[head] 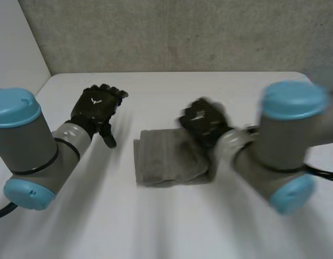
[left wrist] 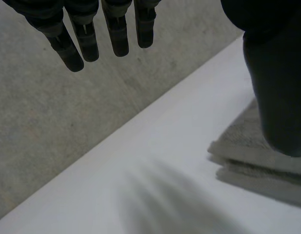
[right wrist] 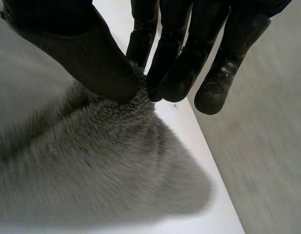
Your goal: Fold the towel.
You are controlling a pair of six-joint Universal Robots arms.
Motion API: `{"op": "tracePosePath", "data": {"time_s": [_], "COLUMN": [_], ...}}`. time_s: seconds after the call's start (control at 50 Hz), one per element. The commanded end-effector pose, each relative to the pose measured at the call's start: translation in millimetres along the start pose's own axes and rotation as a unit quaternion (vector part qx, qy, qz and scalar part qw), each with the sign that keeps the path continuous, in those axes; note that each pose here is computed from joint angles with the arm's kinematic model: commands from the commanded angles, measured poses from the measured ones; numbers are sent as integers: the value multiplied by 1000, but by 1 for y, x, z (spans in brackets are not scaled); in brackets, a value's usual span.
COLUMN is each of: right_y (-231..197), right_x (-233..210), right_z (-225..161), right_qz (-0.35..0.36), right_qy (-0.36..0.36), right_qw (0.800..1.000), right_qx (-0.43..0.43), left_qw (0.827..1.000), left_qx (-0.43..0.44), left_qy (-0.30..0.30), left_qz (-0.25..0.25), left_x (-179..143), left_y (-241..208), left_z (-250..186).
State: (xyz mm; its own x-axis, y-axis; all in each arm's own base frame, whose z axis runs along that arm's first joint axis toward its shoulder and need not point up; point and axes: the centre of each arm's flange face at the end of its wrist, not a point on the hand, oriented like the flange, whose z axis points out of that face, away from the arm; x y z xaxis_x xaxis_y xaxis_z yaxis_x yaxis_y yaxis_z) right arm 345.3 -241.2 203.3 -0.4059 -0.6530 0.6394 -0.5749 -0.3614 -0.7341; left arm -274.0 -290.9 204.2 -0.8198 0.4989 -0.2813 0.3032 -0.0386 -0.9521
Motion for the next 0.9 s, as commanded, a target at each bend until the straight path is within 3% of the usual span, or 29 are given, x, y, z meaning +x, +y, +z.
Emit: {"op": "tracePosePath", "data": {"time_s": [0.02, 0.22, 0.36, 0.46, 0.56, 0.68, 0.9], "right_y": [-30, -20, -10, 15, 37, 63, 70], "right_x": [-113, -117, -64, -22, 3, 1, -3], "right_z": [9, 2, -9, -9, -4, 10, 18], "right_qz": [-46, -19, 71, 173, 206, 219, 248], "right_qy": [-126, -131, -81, -30, 3, 1, -7], "right_qw": [989, 991, 994, 984, 977, 973, 966], "right_qx": [57, 32, 8, -27, -51, -77, -78], "left_qw": [998, 996, 996, 995, 992, 990, 987], "left_qx": [22, 22, 3, -26, -49, -70, -99], "left_qy": [-25, -27, -13, 21, 45, 60, 63], "left_qz": [-55, -84, -88, -94, -105, -107, -107], "left_x": [-9, -5, 6, 33, 54, 67, 74], "left_y": [-16, -16, -2, 18, 33, 48, 69], "left_z": [4, 6, 9, 8, 5, 4, 6]}}
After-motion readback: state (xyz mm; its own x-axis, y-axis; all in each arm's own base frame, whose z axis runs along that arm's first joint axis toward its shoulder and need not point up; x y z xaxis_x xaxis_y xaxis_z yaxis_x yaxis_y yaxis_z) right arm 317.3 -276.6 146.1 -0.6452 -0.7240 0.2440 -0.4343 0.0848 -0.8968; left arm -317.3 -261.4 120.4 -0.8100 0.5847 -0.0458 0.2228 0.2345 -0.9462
